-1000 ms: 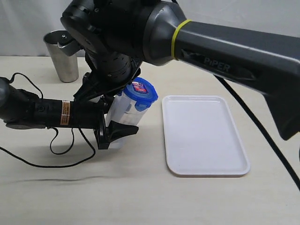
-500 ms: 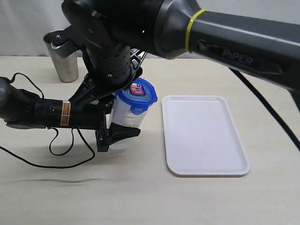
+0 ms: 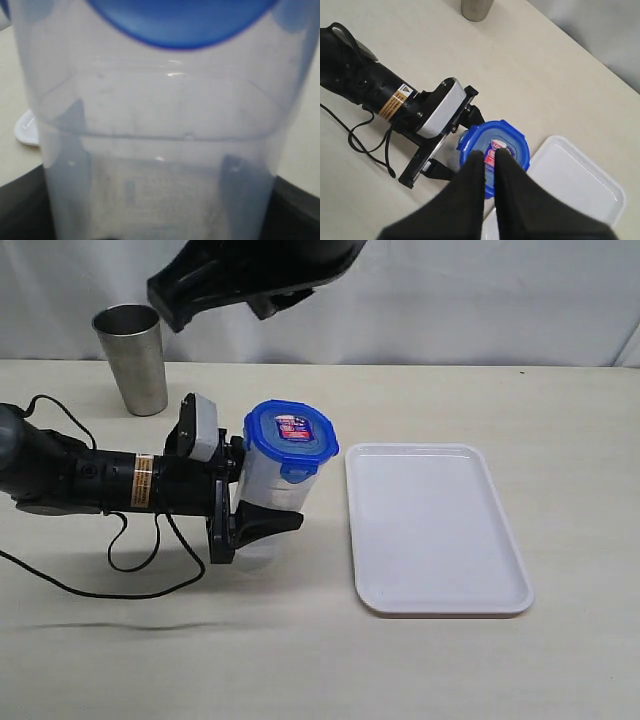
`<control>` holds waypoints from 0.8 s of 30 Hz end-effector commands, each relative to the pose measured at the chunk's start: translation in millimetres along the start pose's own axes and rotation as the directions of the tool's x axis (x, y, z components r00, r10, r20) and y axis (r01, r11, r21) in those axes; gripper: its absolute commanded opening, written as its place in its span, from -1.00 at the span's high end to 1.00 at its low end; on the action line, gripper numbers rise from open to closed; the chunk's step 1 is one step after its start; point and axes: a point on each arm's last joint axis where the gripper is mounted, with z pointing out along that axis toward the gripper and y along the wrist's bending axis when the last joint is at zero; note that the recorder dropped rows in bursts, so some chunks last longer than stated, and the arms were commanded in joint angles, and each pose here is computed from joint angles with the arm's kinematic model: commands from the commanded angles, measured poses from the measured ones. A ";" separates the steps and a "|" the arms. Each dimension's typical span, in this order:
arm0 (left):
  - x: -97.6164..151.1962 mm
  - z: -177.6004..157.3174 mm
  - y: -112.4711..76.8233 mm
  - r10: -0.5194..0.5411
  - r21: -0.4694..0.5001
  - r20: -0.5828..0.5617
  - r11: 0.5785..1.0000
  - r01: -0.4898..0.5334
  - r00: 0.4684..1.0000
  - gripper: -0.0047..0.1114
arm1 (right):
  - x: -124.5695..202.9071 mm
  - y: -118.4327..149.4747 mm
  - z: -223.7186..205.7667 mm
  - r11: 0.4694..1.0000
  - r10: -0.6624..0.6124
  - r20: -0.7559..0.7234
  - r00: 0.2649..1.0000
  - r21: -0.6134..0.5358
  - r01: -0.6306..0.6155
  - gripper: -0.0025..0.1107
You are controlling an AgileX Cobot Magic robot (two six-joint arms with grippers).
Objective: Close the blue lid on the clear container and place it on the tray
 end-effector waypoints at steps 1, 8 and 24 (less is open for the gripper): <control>-10.4 0.9 0.2 0.019 0.003 0.045 1.000 -0.019 0.999 0.92 | 24.1 -11.5 -34.0 1.000 -0.015 0.107 0.994 -0.009 0.016 0.87; -10.4 0.9 0.2 0.019 0.004 0.046 1.000 -0.019 0.999 0.92 | 126.8 -34.5 -90.3 1.000 0.009 0.546 0.838 -0.011 -0.004 0.87; -16.2 0.4 -0.1 0.061 0.000 0.109 0.998 -0.061 0.992 0.92 | 305.1 -48.8 -97.8 0.993 0.107 0.789 0.605 -0.055 -0.104 0.87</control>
